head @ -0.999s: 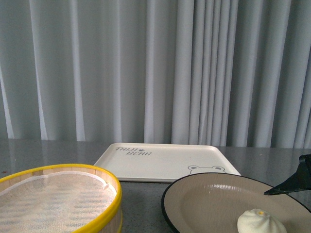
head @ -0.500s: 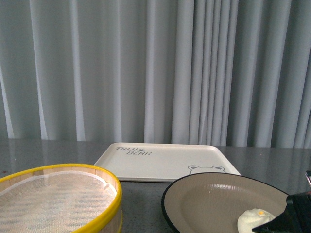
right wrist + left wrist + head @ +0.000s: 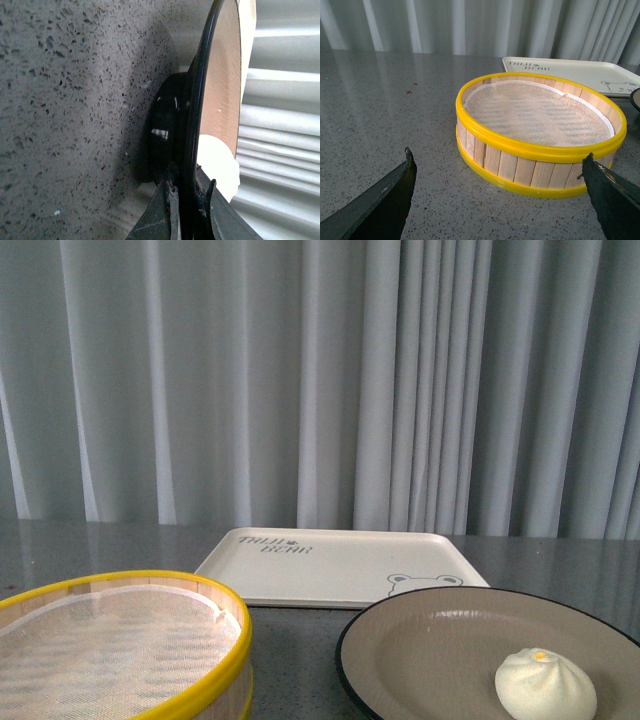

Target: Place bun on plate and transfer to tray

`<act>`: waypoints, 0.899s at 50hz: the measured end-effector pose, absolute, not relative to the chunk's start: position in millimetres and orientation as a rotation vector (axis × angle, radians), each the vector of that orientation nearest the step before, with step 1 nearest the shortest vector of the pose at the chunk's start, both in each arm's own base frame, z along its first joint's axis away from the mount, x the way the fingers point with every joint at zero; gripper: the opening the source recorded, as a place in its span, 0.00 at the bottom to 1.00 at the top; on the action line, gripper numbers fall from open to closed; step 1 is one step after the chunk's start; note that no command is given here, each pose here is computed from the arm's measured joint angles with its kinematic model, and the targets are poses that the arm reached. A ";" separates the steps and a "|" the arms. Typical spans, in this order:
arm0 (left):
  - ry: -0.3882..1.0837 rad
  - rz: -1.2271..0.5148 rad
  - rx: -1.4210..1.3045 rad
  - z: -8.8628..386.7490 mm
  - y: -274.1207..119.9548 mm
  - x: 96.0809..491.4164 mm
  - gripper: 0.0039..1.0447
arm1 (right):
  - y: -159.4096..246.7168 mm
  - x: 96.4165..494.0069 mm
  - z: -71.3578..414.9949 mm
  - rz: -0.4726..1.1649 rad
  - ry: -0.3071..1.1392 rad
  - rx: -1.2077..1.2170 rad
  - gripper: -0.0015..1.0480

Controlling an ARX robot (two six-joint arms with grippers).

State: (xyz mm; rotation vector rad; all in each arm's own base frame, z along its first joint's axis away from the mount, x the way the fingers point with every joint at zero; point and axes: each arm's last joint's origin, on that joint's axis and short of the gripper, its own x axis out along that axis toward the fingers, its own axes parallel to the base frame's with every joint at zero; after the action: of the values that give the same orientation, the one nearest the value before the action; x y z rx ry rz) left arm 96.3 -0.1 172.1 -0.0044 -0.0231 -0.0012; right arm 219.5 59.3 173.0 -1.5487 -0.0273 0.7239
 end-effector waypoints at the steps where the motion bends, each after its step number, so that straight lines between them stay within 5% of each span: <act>1: -0.023 -0.002 -0.004 172.1 -0.2 96.3 0.94 | 58.0 218.9 173.5 0.721 -0.035 -1.562 0.02; 23: -0.023 -0.001 -0.004 172.1 -0.1 96.3 0.94 | 41.2 239.5 221.6 0.495 -0.229 -1.654 0.02; 35: -0.023 -0.002 -0.004 172.1 -0.2 96.3 0.94 | 28.9 281.9 253.3 0.416 -0.368 -1.545 0.02; 45: -0.023 -0.002 -0.004 172.1 -0.2 96.3 0.94 | 8.0 339.1 242.6 0.424 -0.308 -1.464 0.02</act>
State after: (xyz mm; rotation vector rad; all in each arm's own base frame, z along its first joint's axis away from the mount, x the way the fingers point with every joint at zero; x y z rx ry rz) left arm 96.3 -0.2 172.1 -0.0044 -0.0231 -0.0016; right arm 339.1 8.0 242.6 -1.4635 -0.3085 0.4237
